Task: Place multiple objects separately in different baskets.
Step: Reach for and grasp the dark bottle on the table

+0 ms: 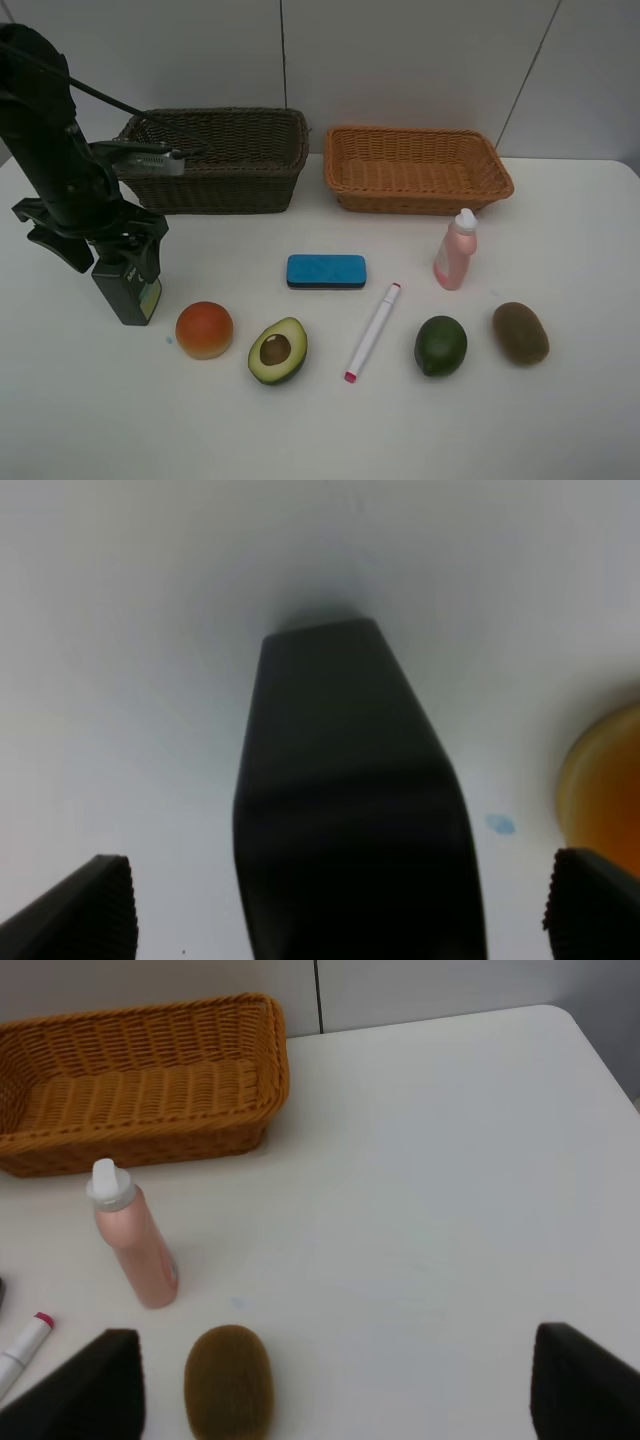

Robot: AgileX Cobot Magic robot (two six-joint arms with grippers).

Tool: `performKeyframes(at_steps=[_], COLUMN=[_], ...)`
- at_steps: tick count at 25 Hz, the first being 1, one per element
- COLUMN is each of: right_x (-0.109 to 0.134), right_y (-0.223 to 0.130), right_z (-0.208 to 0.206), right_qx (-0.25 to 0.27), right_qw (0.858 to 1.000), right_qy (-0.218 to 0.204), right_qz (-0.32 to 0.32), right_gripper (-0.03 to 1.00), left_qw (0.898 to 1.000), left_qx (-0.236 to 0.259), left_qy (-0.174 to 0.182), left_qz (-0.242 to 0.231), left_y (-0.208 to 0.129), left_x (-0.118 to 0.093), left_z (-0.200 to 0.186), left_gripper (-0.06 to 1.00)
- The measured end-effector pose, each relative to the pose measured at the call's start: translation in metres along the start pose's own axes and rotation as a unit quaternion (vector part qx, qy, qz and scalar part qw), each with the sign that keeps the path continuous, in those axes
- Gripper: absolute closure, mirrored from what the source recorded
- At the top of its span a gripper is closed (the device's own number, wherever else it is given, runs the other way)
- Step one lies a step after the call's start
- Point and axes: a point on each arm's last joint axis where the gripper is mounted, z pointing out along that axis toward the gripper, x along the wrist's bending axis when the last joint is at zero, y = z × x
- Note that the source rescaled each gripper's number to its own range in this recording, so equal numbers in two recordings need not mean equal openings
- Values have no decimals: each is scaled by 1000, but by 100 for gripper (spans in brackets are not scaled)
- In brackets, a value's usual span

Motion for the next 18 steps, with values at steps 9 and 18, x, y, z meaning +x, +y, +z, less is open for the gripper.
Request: performKeyframes(at_steps=[9, 18], right_x=[0, 0], right_y=[0, 0], right_z=[0, 0], right_qx=[0, 0], right_qw=[1000, 1000], right_qy=[0, 0], right_qz=[0, 0], right_gripper=[1, 1], left_qw=[1000, 1000], left_qx=[2, 5], left_qy=[-3, -4], left_qz=[-6, -20], left_y=[0, -1], left_x=[0, -1], left_z=[0, 0], left_gripper=[33, 94])
